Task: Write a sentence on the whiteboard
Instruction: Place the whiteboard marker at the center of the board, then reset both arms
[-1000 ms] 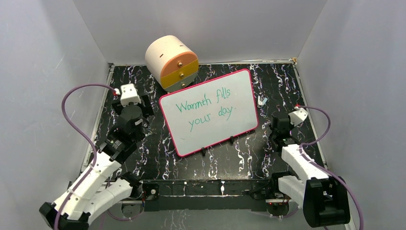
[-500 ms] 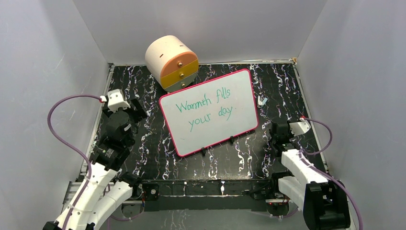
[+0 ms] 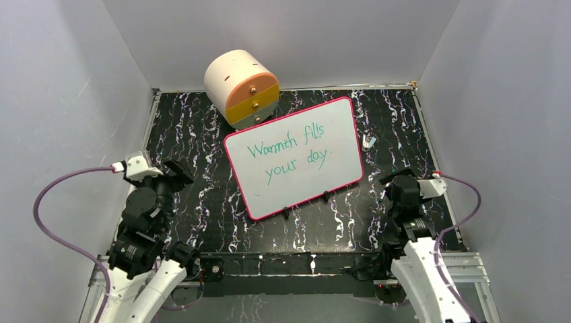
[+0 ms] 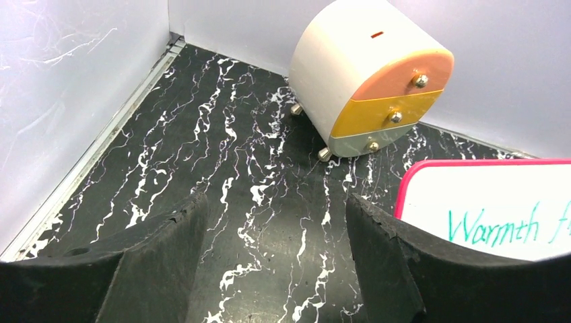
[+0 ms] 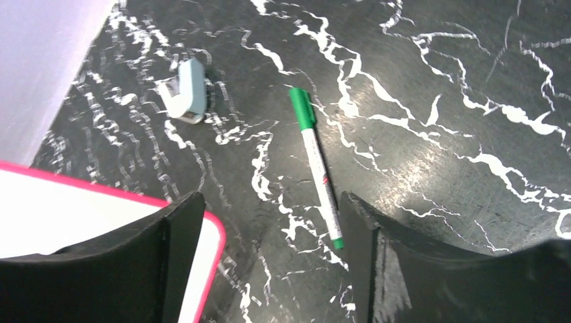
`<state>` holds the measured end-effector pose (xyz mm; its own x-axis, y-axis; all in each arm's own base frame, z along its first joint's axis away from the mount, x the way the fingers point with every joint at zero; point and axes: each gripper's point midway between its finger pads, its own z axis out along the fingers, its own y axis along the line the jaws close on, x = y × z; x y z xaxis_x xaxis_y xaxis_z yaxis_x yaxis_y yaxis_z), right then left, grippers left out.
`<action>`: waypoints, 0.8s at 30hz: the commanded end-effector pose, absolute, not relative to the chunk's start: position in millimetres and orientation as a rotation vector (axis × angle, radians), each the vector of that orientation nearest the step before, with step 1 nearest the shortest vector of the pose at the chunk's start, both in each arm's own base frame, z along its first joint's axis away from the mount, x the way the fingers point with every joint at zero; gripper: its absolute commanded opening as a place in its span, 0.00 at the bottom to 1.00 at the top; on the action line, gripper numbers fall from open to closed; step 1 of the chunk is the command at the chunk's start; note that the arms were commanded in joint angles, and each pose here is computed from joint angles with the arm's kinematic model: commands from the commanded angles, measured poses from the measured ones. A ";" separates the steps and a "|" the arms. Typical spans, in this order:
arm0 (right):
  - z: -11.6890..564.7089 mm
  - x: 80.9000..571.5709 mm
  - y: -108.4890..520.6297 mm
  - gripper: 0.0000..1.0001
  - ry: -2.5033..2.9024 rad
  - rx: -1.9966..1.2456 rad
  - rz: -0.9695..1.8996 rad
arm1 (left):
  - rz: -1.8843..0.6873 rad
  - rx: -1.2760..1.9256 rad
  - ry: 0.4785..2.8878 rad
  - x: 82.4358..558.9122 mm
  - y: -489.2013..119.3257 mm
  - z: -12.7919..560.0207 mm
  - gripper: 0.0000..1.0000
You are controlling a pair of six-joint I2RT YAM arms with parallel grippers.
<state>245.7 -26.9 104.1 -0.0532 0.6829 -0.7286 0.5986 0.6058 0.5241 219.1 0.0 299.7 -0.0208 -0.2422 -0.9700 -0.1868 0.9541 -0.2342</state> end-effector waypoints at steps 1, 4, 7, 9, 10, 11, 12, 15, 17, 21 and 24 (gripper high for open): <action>166.1 234.3 -23.7 0.88 1.695 0.928 0.147 | -0.069 -0.334 1.555 202.2 6.5 311.1 0.71; 212.9 220.4 -24.0 0.99 1.627 0.834 0.177 | -0.091 -0.364 1.499 191.1 13.3 324.2 0.71; 250.9 206.9 -26.3 0.99 1.547 0.741 0.186 | -0.115 -0.334 1.474 184.5 11.7 330.7 0.71; 270.0 199.2 -27.8 0.99 1.501 0.695 0.185 | -0.126 -0.313 1.459 181.7 10.3 333.1 0.71; 279.1 196.1 -28.2 0.99 1.479 0.669 0.183 | -0.126 -0.306 1.454 181.4 10.1 332.6 0.71; 286.3 194.4 -27.6 0.99 1.463 0.642 0.183 | -0.126 -0.298 1.445 180.8 10.0 332.6 0.71; 293.6 193.0 -26.1 0.99 1.450 0.607 0.183 | -0.115 -0.285 1.448 181.4 9.9 329.9 0.71; 306.1 191.7 -22.5 0.99 1.425 0.533 0.180 | -0.082 -0.275 1.464 184.8 11.3 317.4 0.71; 309.7 191.8 -20.6 0.99 1.415 0.505 0.181 | -0.071 -0.280 1.467 187.8 11.8 310.1 0.71; 314.0 192.5 -17.3 0.99 1.403 0.482 0.195 | -0.061 -0.273 1.474 191.8 10.6 300.6 0.71; 316.8 192.1 -18.2 0.99 1.395 0.481 0.191 | -0.064 -0.267 1.468 192.8 9.5 301.5 0.71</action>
<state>196.0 -18.2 285.7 0.0923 0.4311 -0.8976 0.2044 0.8740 0.4408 193.4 6.4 286.6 0.0492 -0.2047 -0.9776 -0.1207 0.9704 -0.2093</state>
